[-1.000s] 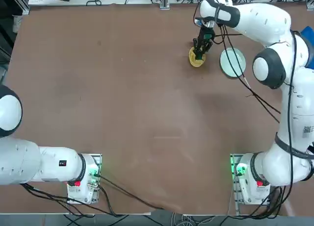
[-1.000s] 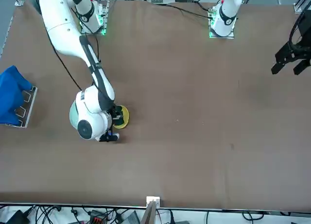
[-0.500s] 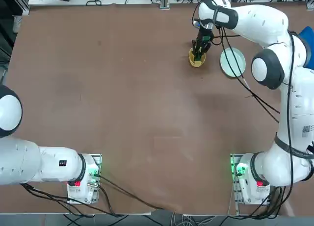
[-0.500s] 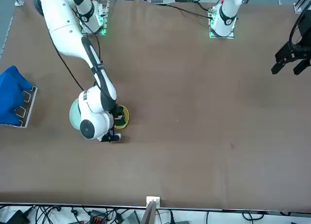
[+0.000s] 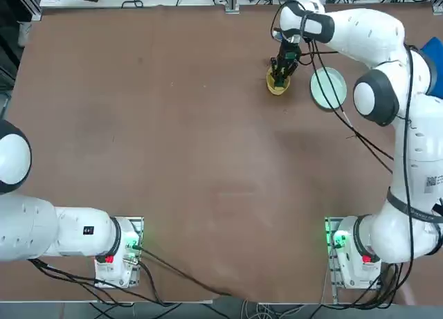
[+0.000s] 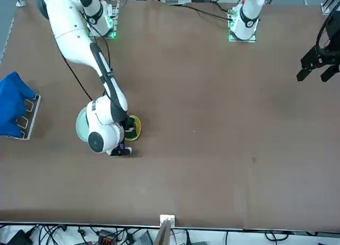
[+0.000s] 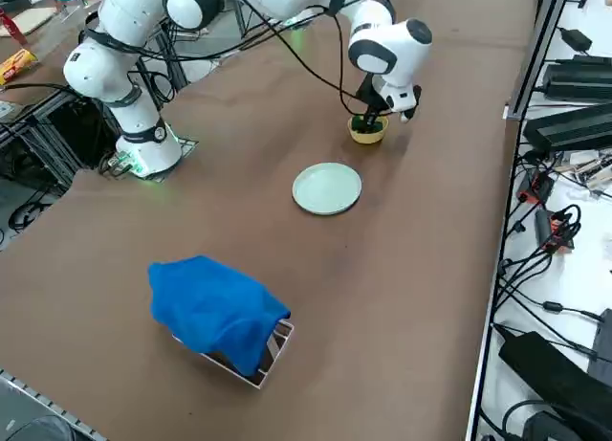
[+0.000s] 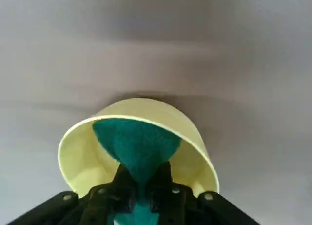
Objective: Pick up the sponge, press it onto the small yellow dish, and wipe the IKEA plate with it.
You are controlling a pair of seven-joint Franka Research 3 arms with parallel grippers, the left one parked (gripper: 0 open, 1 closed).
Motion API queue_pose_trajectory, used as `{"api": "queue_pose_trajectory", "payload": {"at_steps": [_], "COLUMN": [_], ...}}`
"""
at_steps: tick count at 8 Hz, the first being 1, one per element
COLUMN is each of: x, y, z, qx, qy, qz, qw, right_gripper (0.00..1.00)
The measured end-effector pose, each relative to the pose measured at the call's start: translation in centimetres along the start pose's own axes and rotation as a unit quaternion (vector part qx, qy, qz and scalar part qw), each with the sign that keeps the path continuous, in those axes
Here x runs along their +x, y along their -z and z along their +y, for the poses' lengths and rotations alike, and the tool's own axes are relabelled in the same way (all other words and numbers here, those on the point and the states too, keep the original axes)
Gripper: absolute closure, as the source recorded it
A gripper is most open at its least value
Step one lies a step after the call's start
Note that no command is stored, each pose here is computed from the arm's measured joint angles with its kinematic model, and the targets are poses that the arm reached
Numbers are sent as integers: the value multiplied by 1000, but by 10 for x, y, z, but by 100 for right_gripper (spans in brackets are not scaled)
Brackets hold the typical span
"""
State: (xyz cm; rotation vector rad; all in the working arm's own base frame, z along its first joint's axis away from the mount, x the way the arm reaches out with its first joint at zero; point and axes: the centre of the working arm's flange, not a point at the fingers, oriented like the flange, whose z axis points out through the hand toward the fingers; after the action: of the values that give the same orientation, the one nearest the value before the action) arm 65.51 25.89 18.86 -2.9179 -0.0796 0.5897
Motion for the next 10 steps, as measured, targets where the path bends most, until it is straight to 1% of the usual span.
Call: {"api": "queue_pose_trajectory", "payload": {"at_steps": [10], "x": [1], "y": [-4], "z": [-3], "qx": [-2], "qy": [2], "qz": [3], "qw": [1000], "right_gripper": [85]}}
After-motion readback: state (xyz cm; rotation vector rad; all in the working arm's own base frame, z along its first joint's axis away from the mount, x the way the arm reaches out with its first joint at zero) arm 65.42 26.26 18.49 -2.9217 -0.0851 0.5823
